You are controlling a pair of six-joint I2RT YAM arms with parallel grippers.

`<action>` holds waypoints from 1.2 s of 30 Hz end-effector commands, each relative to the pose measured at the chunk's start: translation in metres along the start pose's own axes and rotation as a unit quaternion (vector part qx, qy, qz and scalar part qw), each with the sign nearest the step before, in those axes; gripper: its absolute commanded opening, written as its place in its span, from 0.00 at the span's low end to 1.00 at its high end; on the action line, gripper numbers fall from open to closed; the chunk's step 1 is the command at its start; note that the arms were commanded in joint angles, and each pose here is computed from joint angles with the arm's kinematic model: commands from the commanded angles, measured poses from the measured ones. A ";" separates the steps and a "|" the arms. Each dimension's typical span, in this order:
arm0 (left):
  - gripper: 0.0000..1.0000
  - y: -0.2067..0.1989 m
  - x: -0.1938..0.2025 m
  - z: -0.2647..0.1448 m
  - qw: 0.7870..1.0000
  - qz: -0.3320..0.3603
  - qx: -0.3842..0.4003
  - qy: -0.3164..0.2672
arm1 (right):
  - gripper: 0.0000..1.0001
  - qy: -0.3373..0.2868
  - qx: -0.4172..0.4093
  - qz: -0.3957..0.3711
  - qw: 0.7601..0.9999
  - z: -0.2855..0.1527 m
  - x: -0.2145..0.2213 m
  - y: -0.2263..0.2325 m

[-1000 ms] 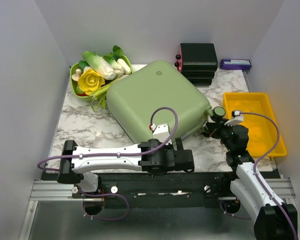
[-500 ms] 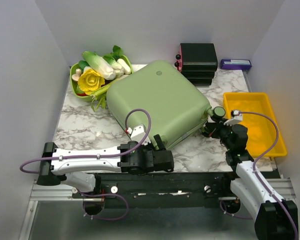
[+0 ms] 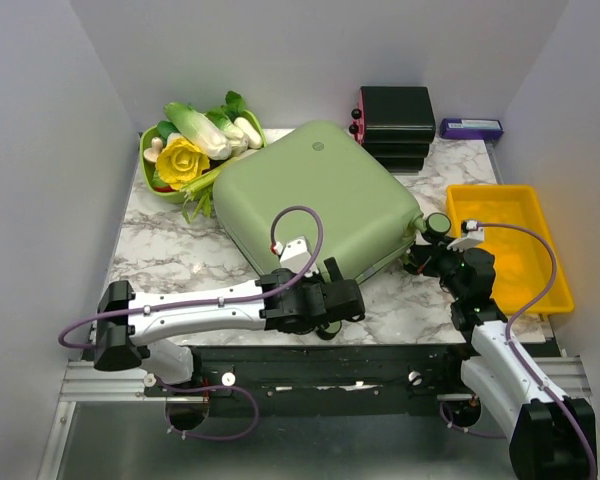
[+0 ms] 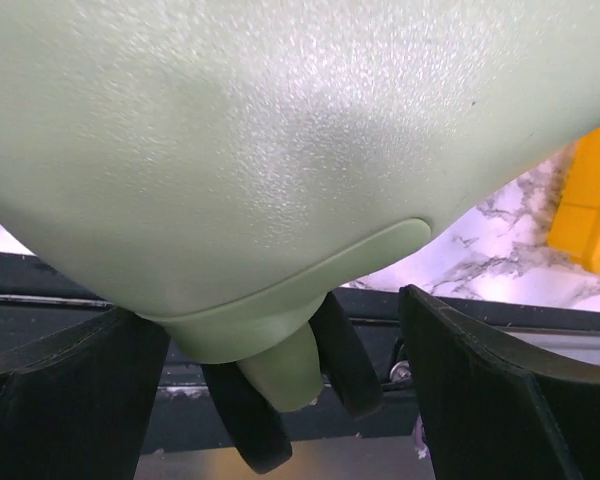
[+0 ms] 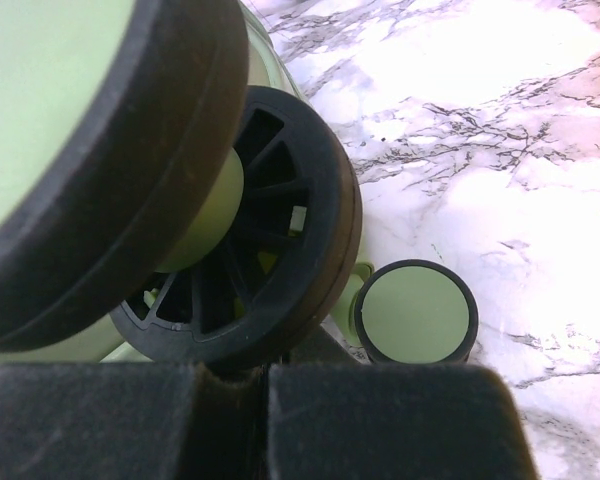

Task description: Open, take out, and arrange the luggage

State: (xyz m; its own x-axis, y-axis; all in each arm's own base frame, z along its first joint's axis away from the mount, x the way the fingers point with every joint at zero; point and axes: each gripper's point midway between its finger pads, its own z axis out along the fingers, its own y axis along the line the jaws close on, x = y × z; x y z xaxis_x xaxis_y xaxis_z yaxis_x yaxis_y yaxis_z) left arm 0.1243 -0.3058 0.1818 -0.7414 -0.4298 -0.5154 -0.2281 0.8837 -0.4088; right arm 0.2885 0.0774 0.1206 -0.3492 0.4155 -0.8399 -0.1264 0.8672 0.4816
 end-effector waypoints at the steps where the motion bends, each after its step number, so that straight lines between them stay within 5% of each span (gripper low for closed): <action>1: 0.97 0.000 0.011 0.001 0.999 0.019 -0.017 0.031 | 0.01 -0.010 -0.070 -0.012 0.997 -0.001 -0.007 0.030; 6: 0.78 -0.005 0.020 0.009 0.998 0.043 -0.030 0.039 | 0.01 -0.012 -0.068 -0.010 0.998 -0.001 -0.008 0.029; 9: 0.43 0.004 0.022 0.014 0.996 0.058 -0.060 0.038 | 0.01 -0.011 -0.066 -0.009 0.998 0.000 -0.007 0.028; 11: 0.02 0.011 0.021 0.015 0.994 0.065 -0.074 0.036 | 0.01 -0.011 -0.060 -0.010 0.998 0.001 -0.008 0.026; 23: 0.00 0.116 0.007 0.003 0.993 0.054 -0.100 0.038 | 0.01 -0.015 0.039 -0.010 0.999 0.006 -0.015 -0.007; 36: 0.00 0.144 -0.006 -0.023 0.997 0.038 0.017 0.066 | 0.01 -0.053 0.049 -0.131 0.989 0.031 -0.065 -0.006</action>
State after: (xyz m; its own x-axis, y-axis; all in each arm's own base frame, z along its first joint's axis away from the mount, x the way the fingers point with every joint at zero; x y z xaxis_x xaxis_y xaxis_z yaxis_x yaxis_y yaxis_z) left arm 0.1095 -0.2445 0.2085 -0.7466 -0.5670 -0.3481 -0.1969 0.6880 -0.6985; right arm 0.3061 0.0866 0.1224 -0.3778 0.2830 -0.8816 -0.1911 0.9078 0.3734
